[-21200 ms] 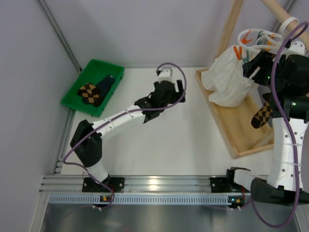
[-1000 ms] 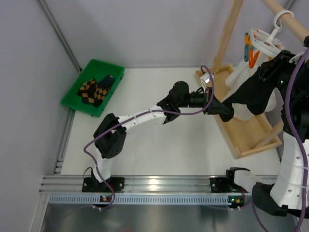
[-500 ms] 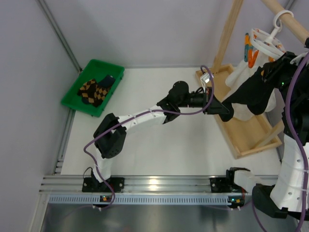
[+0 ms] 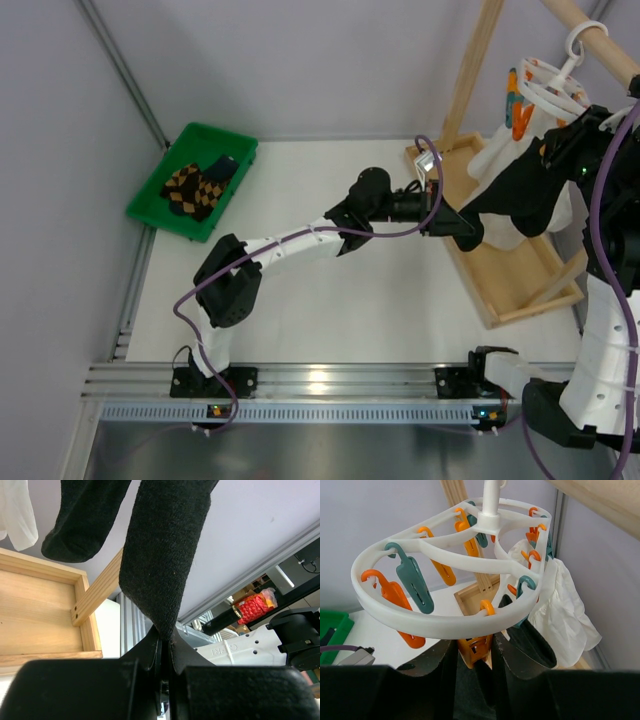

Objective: Remove the socks clipped to the hanger

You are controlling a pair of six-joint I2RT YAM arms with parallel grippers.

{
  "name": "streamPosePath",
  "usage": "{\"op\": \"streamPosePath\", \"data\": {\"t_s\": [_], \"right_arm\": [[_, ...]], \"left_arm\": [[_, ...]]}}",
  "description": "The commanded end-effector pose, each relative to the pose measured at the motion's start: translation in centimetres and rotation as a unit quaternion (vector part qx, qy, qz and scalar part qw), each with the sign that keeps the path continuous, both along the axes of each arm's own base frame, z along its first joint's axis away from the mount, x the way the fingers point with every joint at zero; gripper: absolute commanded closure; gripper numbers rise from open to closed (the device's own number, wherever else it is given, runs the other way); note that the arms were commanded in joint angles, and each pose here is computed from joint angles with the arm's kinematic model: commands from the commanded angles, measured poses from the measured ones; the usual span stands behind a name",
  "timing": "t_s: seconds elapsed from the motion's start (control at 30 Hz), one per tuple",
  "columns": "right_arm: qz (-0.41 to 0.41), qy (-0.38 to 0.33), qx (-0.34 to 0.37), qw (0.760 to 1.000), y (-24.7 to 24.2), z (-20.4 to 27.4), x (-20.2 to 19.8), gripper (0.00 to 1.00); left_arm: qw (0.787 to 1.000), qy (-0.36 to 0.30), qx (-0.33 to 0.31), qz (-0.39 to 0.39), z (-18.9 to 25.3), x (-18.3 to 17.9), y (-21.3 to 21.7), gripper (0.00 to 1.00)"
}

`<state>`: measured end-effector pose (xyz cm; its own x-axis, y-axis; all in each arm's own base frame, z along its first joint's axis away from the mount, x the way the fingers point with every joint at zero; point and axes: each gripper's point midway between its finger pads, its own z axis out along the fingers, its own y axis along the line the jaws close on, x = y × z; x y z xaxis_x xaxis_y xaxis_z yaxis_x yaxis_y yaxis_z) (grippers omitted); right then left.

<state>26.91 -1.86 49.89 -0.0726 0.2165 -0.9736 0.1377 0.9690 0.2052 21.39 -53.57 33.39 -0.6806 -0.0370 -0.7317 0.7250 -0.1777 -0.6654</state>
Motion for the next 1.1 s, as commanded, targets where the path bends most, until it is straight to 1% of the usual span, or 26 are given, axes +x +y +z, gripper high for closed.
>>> {"op": "streamPosePath", "data": {"t_s": [0.0,0.13,0.17,0.2,0.23,0.3,0.57,0.8,0.93,1.07], "right_arm": [[0.0,-0.028,0.003,1.0,0.2,1.6,0.2,1.0],[0.0,-0.03,0.001,1.0,0.1,1.9,-0.1,1.0],[0.0,-0.032,-0.003,0.999,0.1,2.0,-0.3,0.92],[0.0,-0.039,-0.003,0.999,0.2,2.2,-0.7,0.69],[-0.001,-0.044,-0.004,0.999,0.1,2.4,-0.8,0.64],[-0.003,-0.047,-0.006,0.999,0.0,2.6,-1.1,0.61],[0.011,-0.048,-0.01,0.999,0.5,2.4,-1.1,0.61],[0.052,-0.062,-0.015,0.997,1.8,2.9,-0.5,0.68],[0.053,-0.066,-0.023,0.996,1.8,2.8,0.0,0.68],[0.055,-0.054,-0.02,0.997,1.8,1.9,0.9,0.63]], "left_arm": [[1.0,-0.013,-0.02,-0.007,1.4,-0.2,0.5,1.0],[1.0,-0.008,-0.014,-0.008,0.6,0.1,0.4,1.0],[1.0,-0.008,-0.016,-0.008,0.9,0.1,0.4,1.0],[1.0,-0.009,-0.016,-0.008,0.9,0.1,0.4,1.0],[1.0,-0.009,-0.016,-0.01,1.0,0.0,0.4,1.0],[1.0,-0.012,-0.019,-0.01,1.3,-0.1,0.5,1.0],[1.0,-0.015,-0.021,-0.01,1.7,0.0,0.9,1.0],[1.0,-0.015,-0.022,-0.015,1.8,-0.1,1.0,1.0],[0.999,-0.016,-0.021,-0.02,1.9,-0.4,1.1,1.0],[0.999,-0.019,-0.023,-0.023,2.1,-0.6,1.2,1.0]]}}
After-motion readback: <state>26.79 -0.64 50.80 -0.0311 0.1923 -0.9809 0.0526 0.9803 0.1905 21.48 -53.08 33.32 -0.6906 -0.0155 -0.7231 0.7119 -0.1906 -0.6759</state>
